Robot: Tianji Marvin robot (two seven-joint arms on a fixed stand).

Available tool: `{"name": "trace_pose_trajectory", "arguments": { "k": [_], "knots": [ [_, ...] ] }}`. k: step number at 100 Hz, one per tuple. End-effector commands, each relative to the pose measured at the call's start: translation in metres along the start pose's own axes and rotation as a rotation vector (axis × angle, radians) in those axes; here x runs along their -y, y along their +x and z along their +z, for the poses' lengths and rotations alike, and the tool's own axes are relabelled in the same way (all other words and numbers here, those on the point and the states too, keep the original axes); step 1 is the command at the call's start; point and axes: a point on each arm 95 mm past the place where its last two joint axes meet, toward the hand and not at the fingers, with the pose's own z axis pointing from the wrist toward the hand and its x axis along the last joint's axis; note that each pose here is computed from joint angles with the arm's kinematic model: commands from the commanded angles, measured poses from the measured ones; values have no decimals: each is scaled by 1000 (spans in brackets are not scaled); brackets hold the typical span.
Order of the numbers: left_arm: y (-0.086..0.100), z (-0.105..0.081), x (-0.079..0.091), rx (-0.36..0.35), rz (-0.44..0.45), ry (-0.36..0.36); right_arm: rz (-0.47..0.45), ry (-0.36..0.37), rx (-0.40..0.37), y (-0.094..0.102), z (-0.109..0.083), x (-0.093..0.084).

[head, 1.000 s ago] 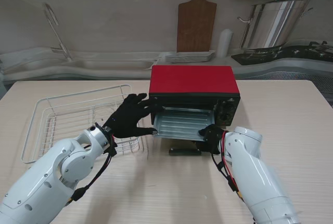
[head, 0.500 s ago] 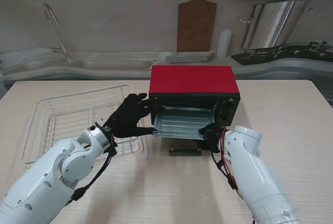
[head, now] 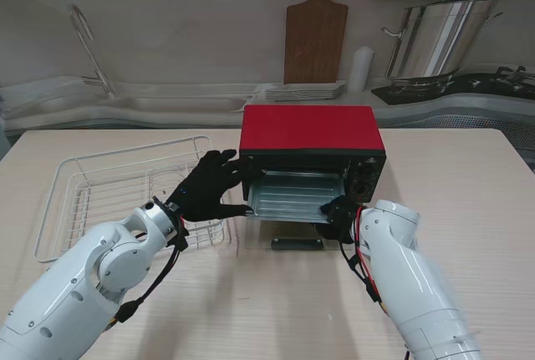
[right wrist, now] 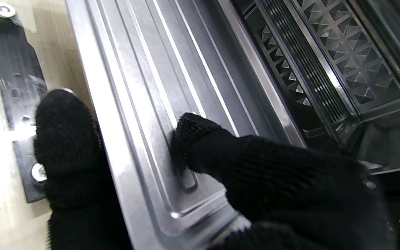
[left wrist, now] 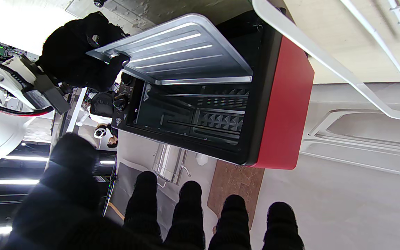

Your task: Slide the trays into the oven

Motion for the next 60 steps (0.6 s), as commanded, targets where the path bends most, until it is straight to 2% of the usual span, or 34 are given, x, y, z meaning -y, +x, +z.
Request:
{"name": "trace_pose_trajectory", "arguments": {
  "k": [1, 60],
  "knots": [
    [4, 1, -1, -5, -7, -8, -7, 26, -2, -3, -1, 8],
    [6, 0, -1, -10, -7, -4, -24, 5, 6, -5, -2, 3]
  ]
}}
